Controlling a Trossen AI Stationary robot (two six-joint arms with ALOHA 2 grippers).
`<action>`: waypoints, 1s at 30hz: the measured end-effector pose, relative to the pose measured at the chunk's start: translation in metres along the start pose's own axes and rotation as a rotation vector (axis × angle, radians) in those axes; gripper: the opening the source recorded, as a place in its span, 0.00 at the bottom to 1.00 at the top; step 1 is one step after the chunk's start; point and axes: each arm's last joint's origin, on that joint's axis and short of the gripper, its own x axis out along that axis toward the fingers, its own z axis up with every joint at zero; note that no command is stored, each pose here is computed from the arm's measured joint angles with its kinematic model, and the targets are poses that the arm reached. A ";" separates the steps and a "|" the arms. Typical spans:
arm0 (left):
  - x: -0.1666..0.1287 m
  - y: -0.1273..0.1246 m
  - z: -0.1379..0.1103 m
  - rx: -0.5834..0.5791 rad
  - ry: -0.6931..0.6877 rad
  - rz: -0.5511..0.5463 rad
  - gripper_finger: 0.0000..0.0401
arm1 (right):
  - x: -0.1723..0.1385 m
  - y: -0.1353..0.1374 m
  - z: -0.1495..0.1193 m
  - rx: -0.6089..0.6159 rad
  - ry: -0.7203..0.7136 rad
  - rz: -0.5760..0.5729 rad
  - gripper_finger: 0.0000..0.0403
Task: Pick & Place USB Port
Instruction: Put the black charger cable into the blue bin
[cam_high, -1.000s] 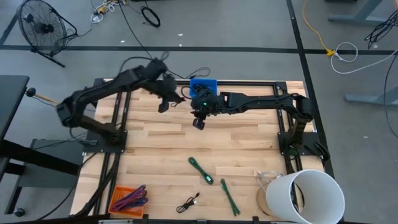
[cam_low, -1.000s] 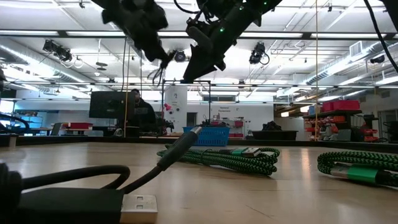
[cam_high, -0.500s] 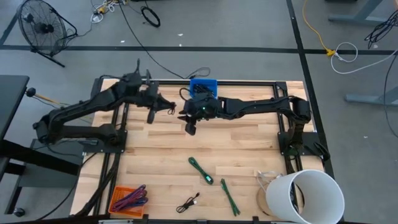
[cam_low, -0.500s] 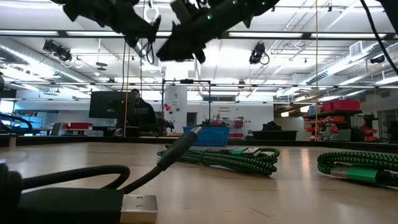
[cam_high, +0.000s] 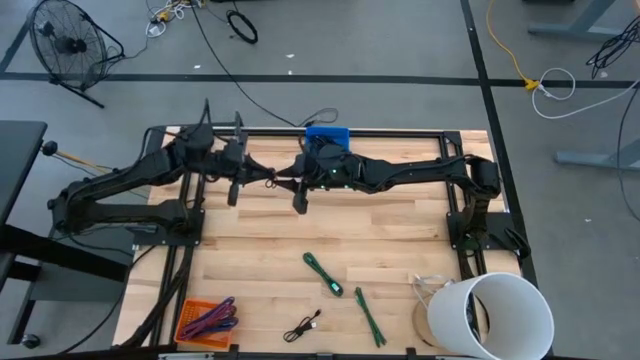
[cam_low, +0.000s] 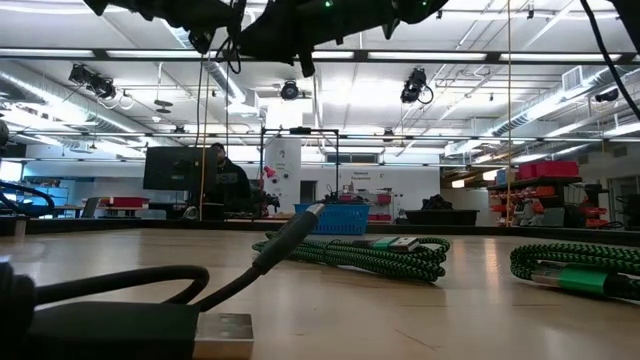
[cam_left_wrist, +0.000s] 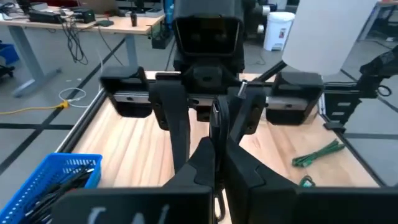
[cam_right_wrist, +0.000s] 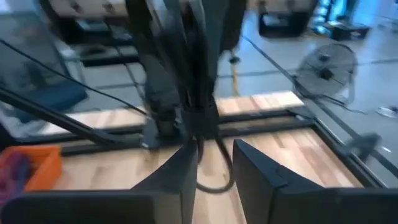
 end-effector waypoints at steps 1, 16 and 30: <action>0.000 -0.001 0.000 -0.001 0.000 -0.004 0.03 | 0.000 0.001 0.002 0.002 -0.017 0.023 0.26; 0.005 -0.011 0.004 0.016 -0.029 -0.014 0.03 | 0.000 0.006 0.006 -0.016 -0.062 -0.017 0.41; 0.005 -0.012 0.005 0.022 -0.038 -0.004 0.13 | 0.000 0.006 0.005 -0.028 -0.058 -0.001 0.01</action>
